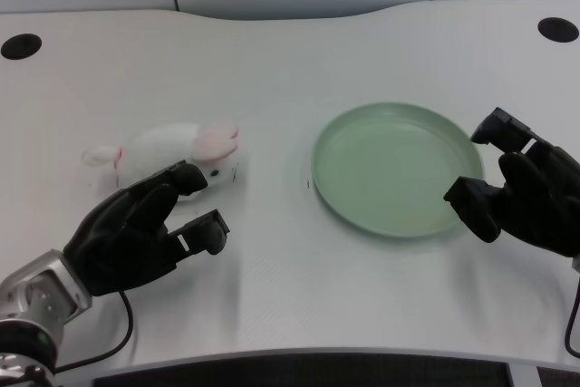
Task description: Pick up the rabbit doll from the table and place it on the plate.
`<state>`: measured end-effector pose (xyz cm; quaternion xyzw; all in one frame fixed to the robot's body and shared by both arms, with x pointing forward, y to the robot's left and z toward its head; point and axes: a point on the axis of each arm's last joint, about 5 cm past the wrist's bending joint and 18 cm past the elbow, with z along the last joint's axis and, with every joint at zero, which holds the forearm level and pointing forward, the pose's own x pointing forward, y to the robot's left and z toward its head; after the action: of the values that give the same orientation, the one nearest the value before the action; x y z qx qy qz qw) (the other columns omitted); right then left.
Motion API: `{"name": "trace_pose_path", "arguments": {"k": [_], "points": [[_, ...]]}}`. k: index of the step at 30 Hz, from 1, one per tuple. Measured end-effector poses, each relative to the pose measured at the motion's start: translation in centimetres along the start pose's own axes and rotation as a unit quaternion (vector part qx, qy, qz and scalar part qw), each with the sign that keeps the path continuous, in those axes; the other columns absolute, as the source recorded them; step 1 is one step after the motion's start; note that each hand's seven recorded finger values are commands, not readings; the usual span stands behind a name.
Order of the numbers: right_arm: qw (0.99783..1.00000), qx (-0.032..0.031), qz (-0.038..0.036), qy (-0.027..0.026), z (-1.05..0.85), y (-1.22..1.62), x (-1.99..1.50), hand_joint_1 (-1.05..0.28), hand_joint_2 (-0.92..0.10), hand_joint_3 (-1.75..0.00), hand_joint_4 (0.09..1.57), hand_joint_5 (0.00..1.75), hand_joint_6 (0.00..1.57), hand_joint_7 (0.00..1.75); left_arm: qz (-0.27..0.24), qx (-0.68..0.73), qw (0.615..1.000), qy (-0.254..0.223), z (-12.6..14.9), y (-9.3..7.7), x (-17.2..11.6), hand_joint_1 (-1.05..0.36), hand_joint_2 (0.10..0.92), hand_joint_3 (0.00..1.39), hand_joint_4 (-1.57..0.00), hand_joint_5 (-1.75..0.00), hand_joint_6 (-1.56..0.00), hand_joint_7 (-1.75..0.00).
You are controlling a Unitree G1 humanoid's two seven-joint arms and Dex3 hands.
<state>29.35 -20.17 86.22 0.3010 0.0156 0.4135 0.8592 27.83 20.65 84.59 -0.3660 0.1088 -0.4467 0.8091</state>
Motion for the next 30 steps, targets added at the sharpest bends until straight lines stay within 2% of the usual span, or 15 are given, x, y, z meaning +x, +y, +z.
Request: {"name": "trace_pose_path", "arguments": {"k": [13, 25, 29, 30], "points": [[1.0, -0.0014, -0.0015, -0.0005, 0.03, -0.01, -0.02, -0.56, -0.92, -0.08, 1.04, 1.75, 0.8, 1.75, -0.002, -0.003, 1.0, 0.003, 0.0, 0.0, 0.0, -0.45, 0.921, 0.12, -0.47, -1.71, -0.75, -0.75], [1.0, 0.0016, -0.002, -0.0004, 0.03, -0.03, -0.06, -0.56, -0.92, -0.06, 1.04, 1.75, 0.79, 1.75, -0.002, -0.002, 1.0, 0.004, 0.0, 0.0, 0.0, -0.48, 0.921, 0.11, -0.47, -1.73, -0.75, -0.77], [1.0, 0.0011, -0.0021, -0.0005, 0.04, -0.03, -0.07, -0.56, -0.92, -0.07, 1.04, 1.75, 0.79, 1.75, 0.008, 0.05, 0.999, -0.005, 0.6, -0.1, 0.1, -0.5, 0.921, 0.09, -0.47, -1.74, -0.78, -0.78], [1.0, 0.0007, -0.0021, -0.0006, 0.05, -0.04, -0.08, -0.56, -0.92, -0.07, 1.04, 1.75, 0.8, 1.75, 0.019, 0.081, 0.996, -0.011, 1.1, -0.2, 0.1, -0.48, 0.91, 0.05, -0.5, -1.67, -0.78, -0.83]]}}
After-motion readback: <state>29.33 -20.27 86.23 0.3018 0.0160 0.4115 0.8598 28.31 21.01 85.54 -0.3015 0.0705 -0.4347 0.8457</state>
